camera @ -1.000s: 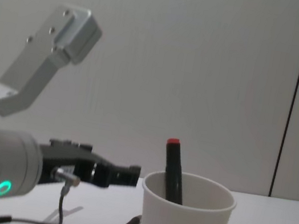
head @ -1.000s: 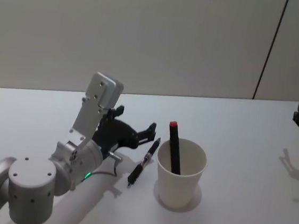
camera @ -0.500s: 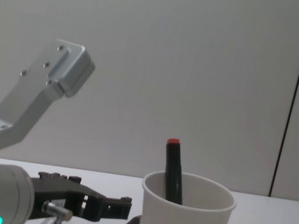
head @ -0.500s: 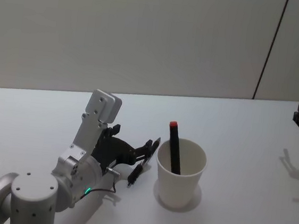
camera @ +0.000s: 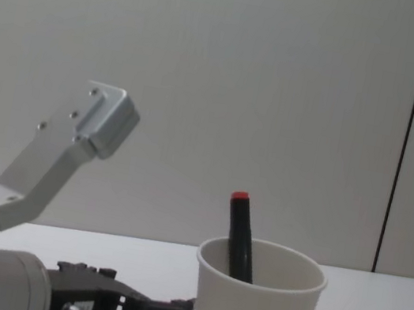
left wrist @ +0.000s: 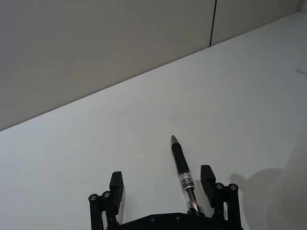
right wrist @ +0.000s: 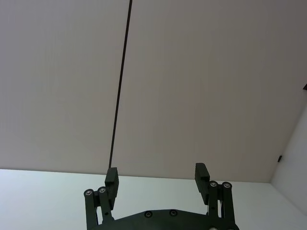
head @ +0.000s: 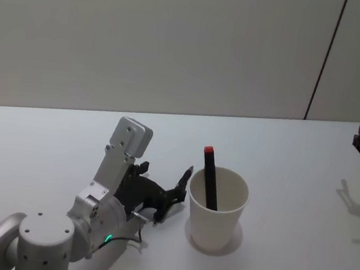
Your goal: Place the pen into the pen holder.
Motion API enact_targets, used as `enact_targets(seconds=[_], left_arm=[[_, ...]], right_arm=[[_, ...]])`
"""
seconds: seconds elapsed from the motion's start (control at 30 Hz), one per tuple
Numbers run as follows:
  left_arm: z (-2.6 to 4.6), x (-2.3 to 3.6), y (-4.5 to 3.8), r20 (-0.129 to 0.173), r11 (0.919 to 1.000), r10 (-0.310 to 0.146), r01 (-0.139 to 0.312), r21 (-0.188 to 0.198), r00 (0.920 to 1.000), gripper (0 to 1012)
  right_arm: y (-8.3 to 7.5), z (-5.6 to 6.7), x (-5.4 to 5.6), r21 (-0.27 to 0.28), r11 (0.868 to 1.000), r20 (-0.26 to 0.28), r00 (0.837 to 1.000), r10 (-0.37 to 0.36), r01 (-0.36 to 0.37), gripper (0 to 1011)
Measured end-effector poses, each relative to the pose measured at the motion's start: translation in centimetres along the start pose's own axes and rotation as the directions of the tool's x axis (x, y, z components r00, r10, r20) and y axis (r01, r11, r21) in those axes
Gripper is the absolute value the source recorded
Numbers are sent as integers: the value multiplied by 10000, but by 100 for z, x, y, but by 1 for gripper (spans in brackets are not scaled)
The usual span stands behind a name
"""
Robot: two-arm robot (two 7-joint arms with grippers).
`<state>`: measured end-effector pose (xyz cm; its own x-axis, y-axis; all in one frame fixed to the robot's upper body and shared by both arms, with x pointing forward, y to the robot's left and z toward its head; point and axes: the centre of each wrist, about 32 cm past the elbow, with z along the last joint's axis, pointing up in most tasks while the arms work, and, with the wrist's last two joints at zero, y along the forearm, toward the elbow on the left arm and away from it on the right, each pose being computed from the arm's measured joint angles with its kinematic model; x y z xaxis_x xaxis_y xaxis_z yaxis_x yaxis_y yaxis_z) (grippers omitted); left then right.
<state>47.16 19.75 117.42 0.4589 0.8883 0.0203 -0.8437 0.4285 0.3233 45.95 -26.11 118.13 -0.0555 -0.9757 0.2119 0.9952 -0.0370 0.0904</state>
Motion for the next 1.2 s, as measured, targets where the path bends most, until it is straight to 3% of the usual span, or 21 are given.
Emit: enact_targets(seconds=[0.3, 0.6, 1.2], left_arm=[[-18, -9, -30, 183, 9990, -311, 305, 329, 9993, 1004], [-11, -19, -55, 561, 9973, -495, 462, 579, 9972, 1004], [20, -34, -79, 1027, 9951, -656, 575, 799, 9925, 988]], right_arm=[[0, 0, 0, 1, 10000, 0, 10000, 1, -1, 1001], [0, 0, 0, 1, 10000, 0, 10000, 2, -2, 1002], [0, 0, 0, 1, 10000, -1, 10000, 2, -2, 1001]])
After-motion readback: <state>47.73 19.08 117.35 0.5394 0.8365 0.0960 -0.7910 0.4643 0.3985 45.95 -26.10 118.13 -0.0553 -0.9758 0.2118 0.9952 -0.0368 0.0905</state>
